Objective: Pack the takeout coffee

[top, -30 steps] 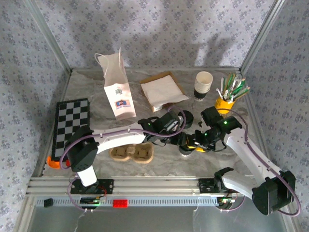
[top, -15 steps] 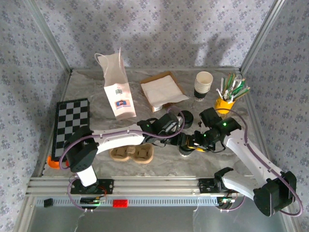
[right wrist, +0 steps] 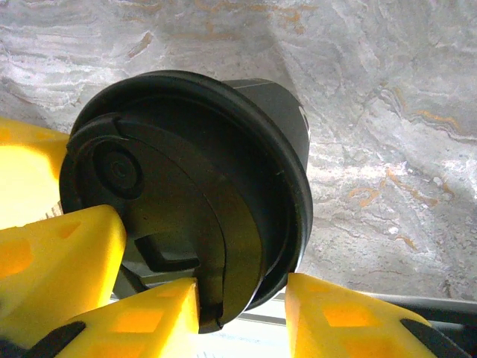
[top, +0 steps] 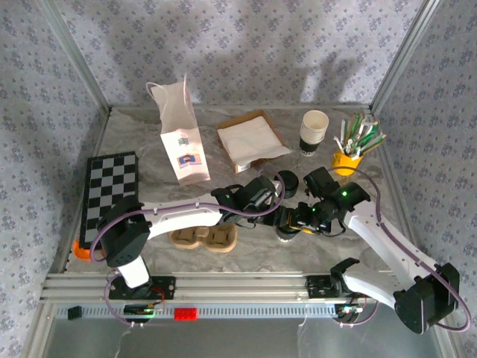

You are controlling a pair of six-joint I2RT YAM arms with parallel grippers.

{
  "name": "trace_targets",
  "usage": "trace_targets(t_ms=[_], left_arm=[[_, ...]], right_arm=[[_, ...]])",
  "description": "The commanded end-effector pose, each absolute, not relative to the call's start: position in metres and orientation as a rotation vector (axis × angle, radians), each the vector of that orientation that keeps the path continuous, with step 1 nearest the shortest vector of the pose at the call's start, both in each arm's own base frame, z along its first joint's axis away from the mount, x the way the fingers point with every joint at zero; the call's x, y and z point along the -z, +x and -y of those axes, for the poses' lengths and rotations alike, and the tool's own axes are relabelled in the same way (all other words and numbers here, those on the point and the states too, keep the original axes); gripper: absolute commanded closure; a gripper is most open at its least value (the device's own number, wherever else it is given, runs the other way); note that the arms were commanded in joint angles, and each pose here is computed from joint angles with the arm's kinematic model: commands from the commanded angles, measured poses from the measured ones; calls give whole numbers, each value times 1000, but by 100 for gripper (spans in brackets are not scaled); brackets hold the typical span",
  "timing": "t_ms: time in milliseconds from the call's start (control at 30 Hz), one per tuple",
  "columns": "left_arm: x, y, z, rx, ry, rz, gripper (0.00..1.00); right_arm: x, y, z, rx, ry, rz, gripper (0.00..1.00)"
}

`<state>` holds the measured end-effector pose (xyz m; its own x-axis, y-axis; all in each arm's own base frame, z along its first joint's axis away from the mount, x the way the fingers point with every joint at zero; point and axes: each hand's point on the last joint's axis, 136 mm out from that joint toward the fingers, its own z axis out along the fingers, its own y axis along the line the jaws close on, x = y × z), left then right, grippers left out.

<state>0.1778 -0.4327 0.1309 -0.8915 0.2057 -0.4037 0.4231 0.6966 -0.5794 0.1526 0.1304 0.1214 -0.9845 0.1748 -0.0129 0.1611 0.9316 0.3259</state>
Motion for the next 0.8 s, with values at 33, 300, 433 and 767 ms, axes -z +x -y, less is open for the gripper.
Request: trace_targets(t_ms=[33, 300, 433, 767], left_arm=[[-97, 170, 410, 838, 538, -2689, 54], [-125, 183, 426, 933, 535, -2590, 54], [-145, 187, 430, 981, 522, -2525, 53], [-178, 197, 431, 1050, 483, -2435, 52]], right_arm=[[-99, 126, -100, -254, 309, -3195, 66], [-142, 158, -129, -568, 313, -3047, 63], [-159, 169, -126, -618, 348, -2985, 63], [-161, 207, -123, -649, 340, -2933, 60]])
